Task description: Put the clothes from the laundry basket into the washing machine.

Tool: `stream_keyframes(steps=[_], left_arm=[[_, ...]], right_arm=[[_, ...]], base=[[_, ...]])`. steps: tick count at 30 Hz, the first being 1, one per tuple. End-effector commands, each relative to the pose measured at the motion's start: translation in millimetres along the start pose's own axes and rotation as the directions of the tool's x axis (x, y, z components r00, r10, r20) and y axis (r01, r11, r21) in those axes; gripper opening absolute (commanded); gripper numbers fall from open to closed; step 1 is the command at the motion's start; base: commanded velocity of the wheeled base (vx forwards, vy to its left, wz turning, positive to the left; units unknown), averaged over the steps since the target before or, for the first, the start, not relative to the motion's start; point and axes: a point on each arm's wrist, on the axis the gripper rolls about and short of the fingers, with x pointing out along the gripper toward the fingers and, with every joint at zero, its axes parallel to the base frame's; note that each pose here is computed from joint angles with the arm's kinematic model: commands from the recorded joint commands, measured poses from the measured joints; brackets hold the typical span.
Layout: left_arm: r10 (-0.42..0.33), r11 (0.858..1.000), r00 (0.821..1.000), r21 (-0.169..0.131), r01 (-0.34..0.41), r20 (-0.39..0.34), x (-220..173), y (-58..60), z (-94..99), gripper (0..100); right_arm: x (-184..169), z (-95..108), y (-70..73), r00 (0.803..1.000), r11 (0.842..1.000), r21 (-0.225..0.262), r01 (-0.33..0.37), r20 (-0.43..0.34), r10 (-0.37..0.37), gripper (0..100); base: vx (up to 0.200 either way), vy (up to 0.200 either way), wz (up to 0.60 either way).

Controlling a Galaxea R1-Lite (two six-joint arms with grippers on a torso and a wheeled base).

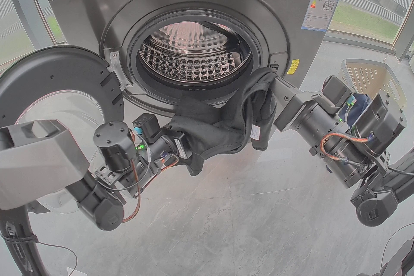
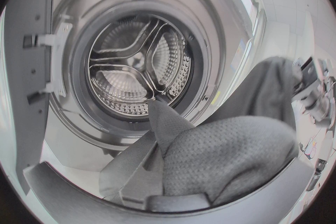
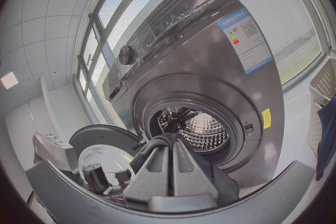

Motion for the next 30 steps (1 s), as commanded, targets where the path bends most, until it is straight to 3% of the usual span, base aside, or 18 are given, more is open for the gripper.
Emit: stream_keyframes(steps=[1, 6, 17, 18, 24, 30], left_arm=[[-0.047, 0.999, 0.995, -0.001, 0.047, 0.083, -36.0, -17.0, 48.8, 0], [-0.058, 0.998, 0.987, 0.0, 0.058, 0.148, -49.6, -20.8, 72.7, 0], [-0.054, 0.998, 0.98, -0.004, 0.056, 0.19, -52.4, -20.0, 85.1, 0], [-0.053, 0.998, 0.98, -0.003, 0.055, 0.191, -52.2, -19.6, 85.5, 0], [-0.052, 0.999, 0.979, -0.003, 0.054, 0.196, -51.1, -19.3, 86.4, 0], [-0.051, 0.999, 0.98, -0.004, 0.053, 0.195, -51.3, -18.8, 86.1, 0]], right_arm=[[1.9, -18.7, -12.3, 0.998, 0.999, -0.013, 0.036, -0.053, -0.036, 0], [-7.0, -28.3, -11.4, 0.994, 0.999, -0.016, 0.035, -0.105, -0.037, 0], [-15.9, -59.3, -4.4, 0.975, 1.0, -0.021, 0.014, -0.22, -0.018, 0], [-18.5, -61.6, -4.8, 0.972, 1.0, -0.022, 0.015, -0.234, -0.02, 100], [-41.3, -76.7, -5.3, 0.94, 0.999, -0.036, 0.015, -0.339, -0.026, 100], [-74.5, -88.5, -8.0, 0.886, 0.996, -0.085, -0.025, -0.463, -0.018, 100]], base=[[0.0, 0.0, 0.0], [0.0, 0.0, 0.0], [0.0, 0.0, 0.0], [0.0, 0.0, 0.0], [0.0, 0.0, 0.0], [0.0, 0.0, 0.0]])
